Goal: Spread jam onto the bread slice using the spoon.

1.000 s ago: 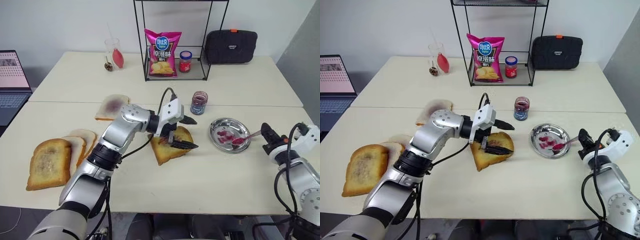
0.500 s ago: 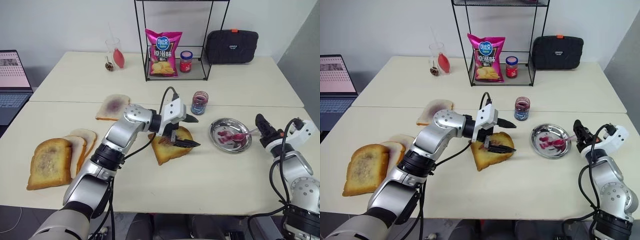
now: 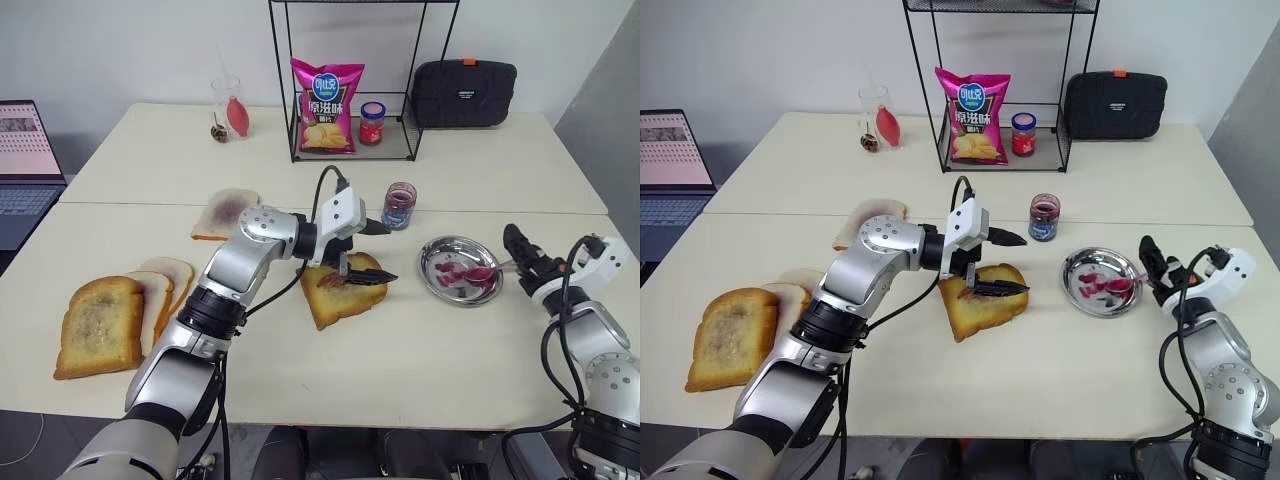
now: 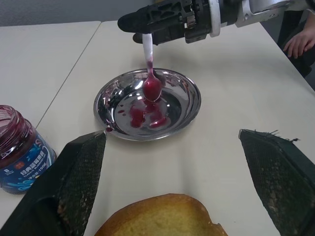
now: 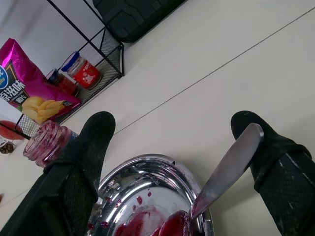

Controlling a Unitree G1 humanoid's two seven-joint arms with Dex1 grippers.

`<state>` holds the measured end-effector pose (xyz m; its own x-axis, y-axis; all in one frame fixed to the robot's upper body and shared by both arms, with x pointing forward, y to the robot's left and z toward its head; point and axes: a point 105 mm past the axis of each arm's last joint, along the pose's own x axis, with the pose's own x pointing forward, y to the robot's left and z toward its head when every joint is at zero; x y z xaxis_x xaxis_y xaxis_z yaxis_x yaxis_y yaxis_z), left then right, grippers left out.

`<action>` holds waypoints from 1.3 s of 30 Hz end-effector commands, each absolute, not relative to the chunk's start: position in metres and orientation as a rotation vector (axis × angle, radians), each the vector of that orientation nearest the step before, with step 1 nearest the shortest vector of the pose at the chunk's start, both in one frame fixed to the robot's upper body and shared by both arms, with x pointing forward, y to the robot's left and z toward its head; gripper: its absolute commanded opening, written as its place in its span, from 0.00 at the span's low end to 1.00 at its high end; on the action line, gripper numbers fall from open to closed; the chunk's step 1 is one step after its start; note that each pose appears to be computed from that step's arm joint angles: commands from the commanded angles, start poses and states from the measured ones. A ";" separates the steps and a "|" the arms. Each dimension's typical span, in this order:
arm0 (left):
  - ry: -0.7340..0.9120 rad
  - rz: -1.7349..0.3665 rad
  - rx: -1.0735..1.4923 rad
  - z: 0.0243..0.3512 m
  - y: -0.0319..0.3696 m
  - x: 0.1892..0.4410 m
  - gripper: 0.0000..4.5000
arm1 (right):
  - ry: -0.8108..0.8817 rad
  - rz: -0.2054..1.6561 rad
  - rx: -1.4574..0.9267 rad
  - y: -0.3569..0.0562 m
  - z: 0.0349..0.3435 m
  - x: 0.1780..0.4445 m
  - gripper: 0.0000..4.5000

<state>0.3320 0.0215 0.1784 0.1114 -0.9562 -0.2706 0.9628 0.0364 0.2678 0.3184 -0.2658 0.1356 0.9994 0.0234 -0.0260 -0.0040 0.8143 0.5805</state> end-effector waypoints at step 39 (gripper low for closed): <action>-0.021 -1.359 0.429 0.188 0.048 0.344 1.00 | 0.083 -0.012 0.495 -0.296 0.132 0.299 1.00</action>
<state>0.3396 0.0397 0.1715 0.1838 -0.9447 -0.2716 0.9572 0.1092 0.2679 0.3065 -0.2810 0.1082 0.9878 0.0472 -0.1483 0.0326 0.8692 0.4934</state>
